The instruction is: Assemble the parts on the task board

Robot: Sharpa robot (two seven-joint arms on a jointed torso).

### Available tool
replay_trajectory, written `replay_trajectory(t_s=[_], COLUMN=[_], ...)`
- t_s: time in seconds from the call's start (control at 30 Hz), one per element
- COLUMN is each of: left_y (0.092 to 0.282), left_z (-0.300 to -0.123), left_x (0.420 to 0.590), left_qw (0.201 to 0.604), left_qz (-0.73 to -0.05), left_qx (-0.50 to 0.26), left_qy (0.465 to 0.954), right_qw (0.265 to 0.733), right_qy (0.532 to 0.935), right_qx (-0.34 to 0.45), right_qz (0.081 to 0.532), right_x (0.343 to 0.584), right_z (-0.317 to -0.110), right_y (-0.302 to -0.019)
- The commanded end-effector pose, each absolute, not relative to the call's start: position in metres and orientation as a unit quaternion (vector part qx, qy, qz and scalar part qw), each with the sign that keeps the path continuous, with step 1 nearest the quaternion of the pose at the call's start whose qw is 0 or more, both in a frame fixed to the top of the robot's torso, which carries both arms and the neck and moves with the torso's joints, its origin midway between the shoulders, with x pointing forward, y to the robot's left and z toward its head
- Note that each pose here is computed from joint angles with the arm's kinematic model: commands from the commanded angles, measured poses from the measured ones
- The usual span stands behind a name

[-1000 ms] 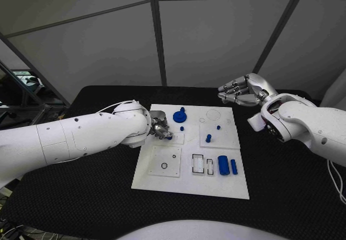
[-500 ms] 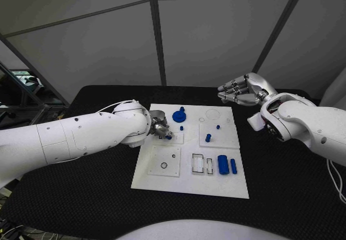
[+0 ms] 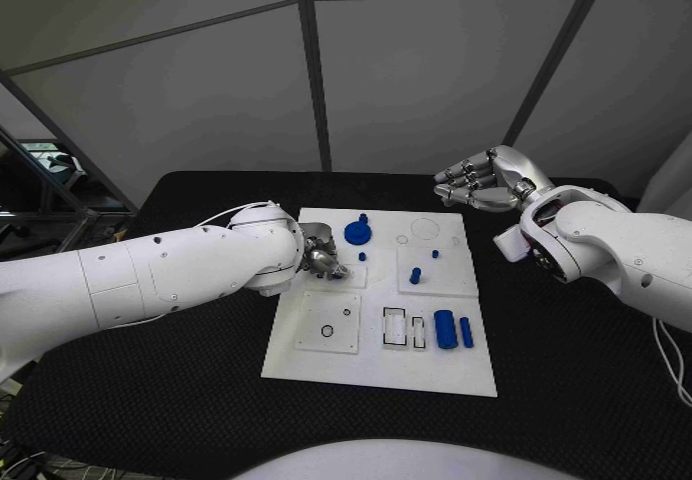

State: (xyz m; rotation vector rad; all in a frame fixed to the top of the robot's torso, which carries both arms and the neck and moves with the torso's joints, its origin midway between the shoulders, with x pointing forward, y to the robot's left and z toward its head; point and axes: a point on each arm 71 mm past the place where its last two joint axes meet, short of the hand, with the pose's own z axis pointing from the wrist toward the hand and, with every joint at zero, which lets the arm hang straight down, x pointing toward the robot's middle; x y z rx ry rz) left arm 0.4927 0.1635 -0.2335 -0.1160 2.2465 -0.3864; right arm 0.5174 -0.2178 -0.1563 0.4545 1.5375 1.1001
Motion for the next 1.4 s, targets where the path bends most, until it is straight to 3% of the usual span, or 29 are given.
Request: replay_trajectory(t_s=[0.03,1.4], left_y=[0.162,0.168], left_z=[-0.235,-0.235], left_x=[0.492,0.503], left_qw=[0.412,0.396], left_qz=[-0.152,-0.147], left_qx=[-0.045,-0.064], left_qy=[0.898,0.904], right_qw=[0.562,0.559], right_qy=[0.654,0.657], right_qx=[0.189,0.19], right_qz=[0.47,0.469], right_x=[0.517,0.518], right_z=[-0.155,-0.156], right_y=[-0.217,-0.216])
